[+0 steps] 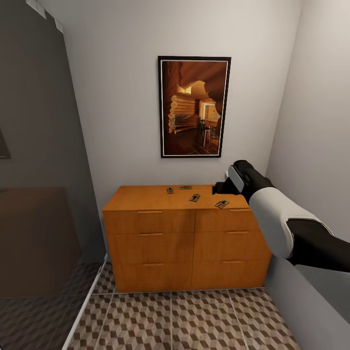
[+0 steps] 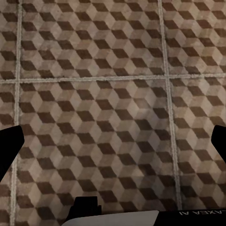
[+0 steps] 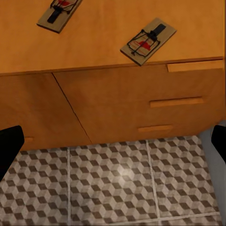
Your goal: Take the four mousetraps from the cabinet in the bathroom and place them on the bathroom floor. Make sure all four end up on the same floor surface, and ensure that at least two of them are either under or directly next to the same bathroom sink.
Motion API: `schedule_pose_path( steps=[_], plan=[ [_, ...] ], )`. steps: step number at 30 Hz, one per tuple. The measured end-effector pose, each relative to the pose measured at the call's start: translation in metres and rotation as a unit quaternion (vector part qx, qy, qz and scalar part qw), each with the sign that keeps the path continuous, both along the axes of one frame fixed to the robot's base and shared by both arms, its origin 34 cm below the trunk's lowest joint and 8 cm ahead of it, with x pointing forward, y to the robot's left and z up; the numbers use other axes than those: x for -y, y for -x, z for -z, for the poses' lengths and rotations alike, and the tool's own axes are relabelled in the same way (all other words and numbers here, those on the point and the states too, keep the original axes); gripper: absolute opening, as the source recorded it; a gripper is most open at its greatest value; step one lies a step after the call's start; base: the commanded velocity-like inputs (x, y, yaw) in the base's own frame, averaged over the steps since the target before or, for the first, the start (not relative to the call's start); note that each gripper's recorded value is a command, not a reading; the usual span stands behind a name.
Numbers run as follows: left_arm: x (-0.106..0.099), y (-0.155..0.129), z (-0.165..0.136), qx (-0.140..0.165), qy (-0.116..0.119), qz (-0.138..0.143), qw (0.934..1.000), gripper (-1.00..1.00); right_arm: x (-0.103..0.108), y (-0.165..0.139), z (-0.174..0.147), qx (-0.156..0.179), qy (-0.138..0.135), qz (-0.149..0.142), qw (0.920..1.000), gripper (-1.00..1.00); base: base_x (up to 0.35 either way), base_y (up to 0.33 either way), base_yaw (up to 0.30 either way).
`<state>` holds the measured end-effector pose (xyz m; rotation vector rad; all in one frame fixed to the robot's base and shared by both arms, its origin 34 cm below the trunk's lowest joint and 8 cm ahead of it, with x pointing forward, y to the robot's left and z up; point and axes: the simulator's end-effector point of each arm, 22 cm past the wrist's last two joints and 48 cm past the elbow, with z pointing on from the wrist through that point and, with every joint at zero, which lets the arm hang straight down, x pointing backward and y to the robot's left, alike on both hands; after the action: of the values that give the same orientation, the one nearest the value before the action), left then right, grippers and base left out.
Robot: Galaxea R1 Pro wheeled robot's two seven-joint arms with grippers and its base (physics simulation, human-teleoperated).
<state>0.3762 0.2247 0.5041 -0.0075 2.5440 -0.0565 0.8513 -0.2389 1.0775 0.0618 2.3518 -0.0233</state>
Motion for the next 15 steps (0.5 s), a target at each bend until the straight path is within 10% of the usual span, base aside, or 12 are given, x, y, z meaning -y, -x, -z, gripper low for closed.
schedule_pose_path(
  steps=[15],
  plan=[
    [0.000, 0.000, 0.000, -0.001, 0.000, 0.000, 1.0000, 1.00, 0.027, 0.003, 0.006, -0.011, 0.001, 0.018, 0.9998, 1.00, 0.000, 0.000, 0.000]
  ],
)
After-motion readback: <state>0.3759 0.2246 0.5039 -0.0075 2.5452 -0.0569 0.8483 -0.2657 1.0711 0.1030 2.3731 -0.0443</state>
